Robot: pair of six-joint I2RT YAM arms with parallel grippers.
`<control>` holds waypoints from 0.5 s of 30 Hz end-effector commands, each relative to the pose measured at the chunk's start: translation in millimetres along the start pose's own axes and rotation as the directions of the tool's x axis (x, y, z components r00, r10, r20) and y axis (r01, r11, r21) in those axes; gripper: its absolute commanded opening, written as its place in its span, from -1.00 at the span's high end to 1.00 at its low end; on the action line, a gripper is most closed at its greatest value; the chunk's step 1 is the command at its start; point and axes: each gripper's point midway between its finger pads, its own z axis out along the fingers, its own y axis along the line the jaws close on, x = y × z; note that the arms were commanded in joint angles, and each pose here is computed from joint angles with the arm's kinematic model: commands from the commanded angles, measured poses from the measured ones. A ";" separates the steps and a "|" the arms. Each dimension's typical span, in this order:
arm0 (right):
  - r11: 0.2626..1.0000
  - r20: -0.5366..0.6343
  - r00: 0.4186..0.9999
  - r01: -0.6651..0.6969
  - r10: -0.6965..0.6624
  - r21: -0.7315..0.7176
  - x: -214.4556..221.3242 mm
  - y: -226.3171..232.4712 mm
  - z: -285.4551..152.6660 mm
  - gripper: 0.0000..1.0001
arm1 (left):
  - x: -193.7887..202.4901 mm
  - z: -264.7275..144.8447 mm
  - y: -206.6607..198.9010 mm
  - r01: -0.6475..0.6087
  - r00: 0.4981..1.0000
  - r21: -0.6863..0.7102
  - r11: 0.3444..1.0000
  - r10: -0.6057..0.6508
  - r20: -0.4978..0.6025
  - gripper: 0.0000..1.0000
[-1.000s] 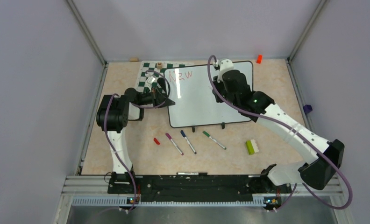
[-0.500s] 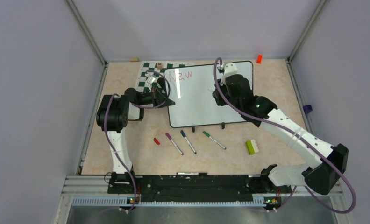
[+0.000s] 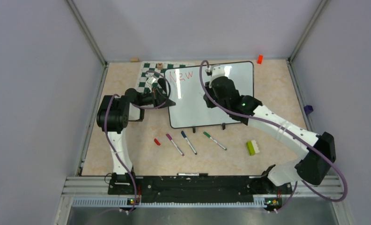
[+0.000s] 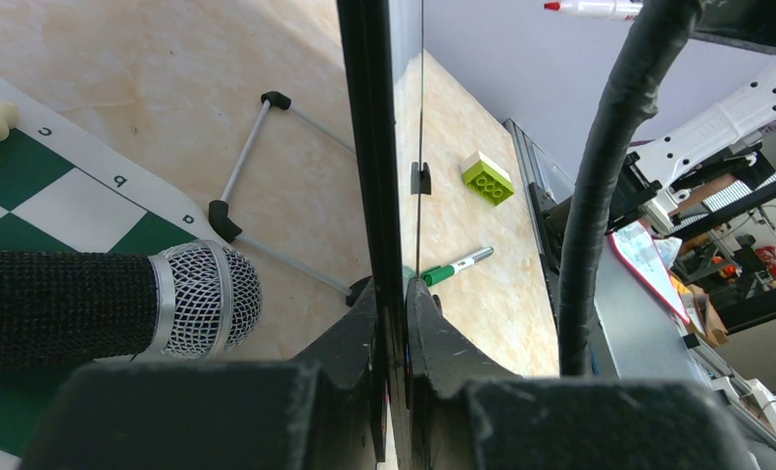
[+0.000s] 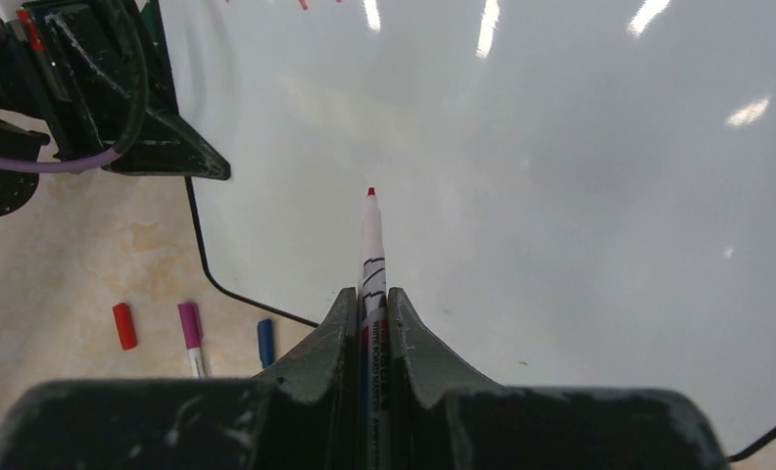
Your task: Write a sentence on the whiteboard
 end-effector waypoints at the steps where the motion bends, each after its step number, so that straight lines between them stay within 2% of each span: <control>1: 0.999 0.091 0.996 0.015 -0.011 -0.033 -38.0 29.8 4.7 1.00 | -9.0 1.2 1.8 -0.243 0.970 0.013 0.970 0.242 0.018 1.00; 7: 0.996 0.093 0.994 0.055 -0.048 -0.065 -43.5 59.7 23.2 1.00 | -8.9 0.8 -0.4 -0.255 0.967 0.012 0.967 0.255 0.019 1.00; 15: 0.995 0.073 0.994 0.082 -0.077 -0.063 -43.2 73.7 50.7 1.00 | -8.3 0.7 -0.1 -0.252 0.968 0.012 0.968 0.252 0.017 1.00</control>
